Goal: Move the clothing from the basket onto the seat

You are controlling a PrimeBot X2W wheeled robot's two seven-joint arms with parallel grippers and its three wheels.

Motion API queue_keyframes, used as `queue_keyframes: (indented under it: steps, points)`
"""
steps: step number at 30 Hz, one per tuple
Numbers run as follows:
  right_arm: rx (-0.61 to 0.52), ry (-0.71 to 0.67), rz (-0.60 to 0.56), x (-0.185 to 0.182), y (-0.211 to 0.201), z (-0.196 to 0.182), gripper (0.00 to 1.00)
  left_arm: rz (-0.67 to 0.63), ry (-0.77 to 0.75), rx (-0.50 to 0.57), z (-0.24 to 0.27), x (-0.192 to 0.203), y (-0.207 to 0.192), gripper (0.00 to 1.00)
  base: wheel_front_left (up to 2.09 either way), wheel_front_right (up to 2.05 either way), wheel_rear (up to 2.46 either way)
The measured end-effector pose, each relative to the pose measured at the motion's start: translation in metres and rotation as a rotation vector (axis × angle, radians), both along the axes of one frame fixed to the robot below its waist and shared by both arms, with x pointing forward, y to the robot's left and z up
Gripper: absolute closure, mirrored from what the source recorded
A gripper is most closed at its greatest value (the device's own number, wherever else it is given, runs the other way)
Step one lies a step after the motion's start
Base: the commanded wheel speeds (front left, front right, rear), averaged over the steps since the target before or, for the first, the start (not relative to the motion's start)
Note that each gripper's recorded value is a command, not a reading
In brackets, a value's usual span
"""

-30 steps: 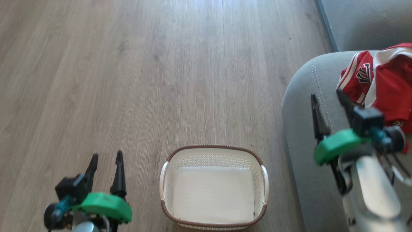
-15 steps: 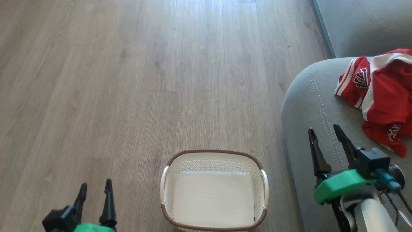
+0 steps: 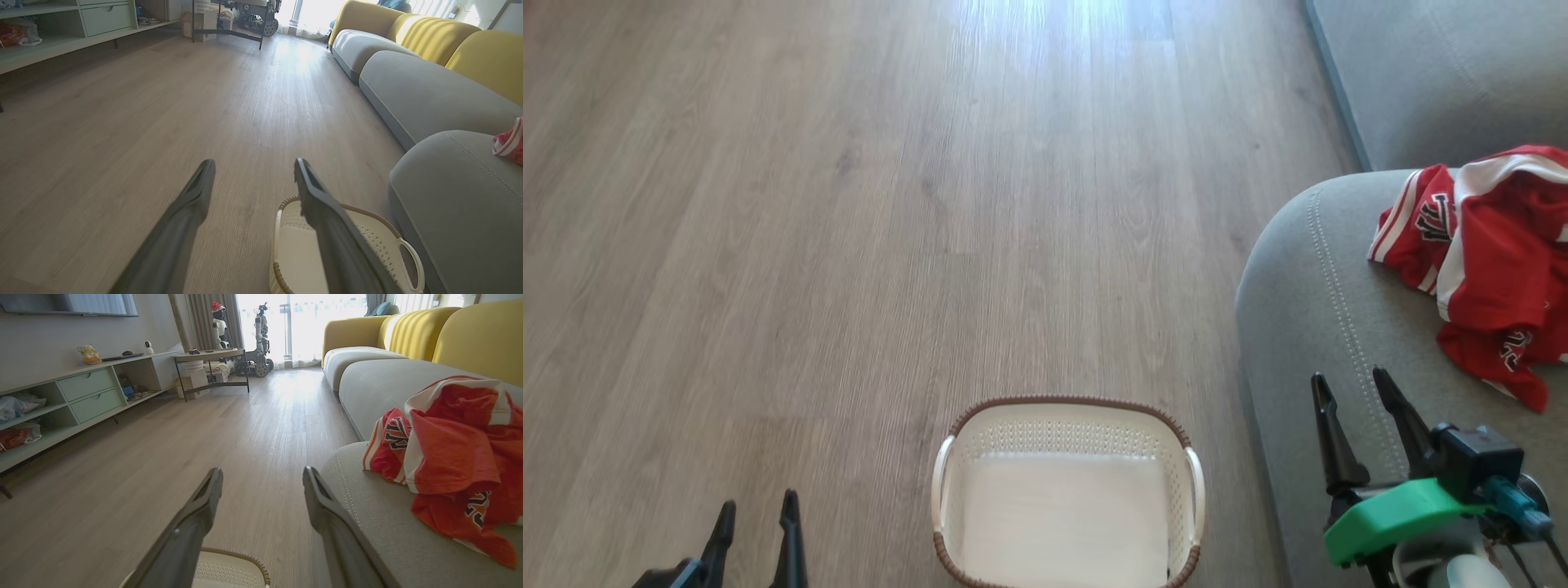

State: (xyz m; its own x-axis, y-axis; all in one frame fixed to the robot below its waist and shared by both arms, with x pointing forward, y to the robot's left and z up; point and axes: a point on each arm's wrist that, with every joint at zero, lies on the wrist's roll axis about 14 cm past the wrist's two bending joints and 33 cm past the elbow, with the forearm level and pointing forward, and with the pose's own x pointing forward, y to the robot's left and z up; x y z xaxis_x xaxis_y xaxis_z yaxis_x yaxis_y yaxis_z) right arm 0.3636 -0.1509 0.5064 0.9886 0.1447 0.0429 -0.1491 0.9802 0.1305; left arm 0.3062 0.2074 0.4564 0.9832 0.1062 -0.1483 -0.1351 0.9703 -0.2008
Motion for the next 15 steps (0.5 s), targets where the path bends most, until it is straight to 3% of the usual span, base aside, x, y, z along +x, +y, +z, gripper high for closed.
queue_keyframes:
  steps: [15]
  points:
    - [0.012,0.004,-0.02,-0.0059,-0.0057,-0.0029,0.0,-0.035,-0.012,0.018,0.0004,0.0029,-0.0064,0.0,0.0,0.0,0.0]
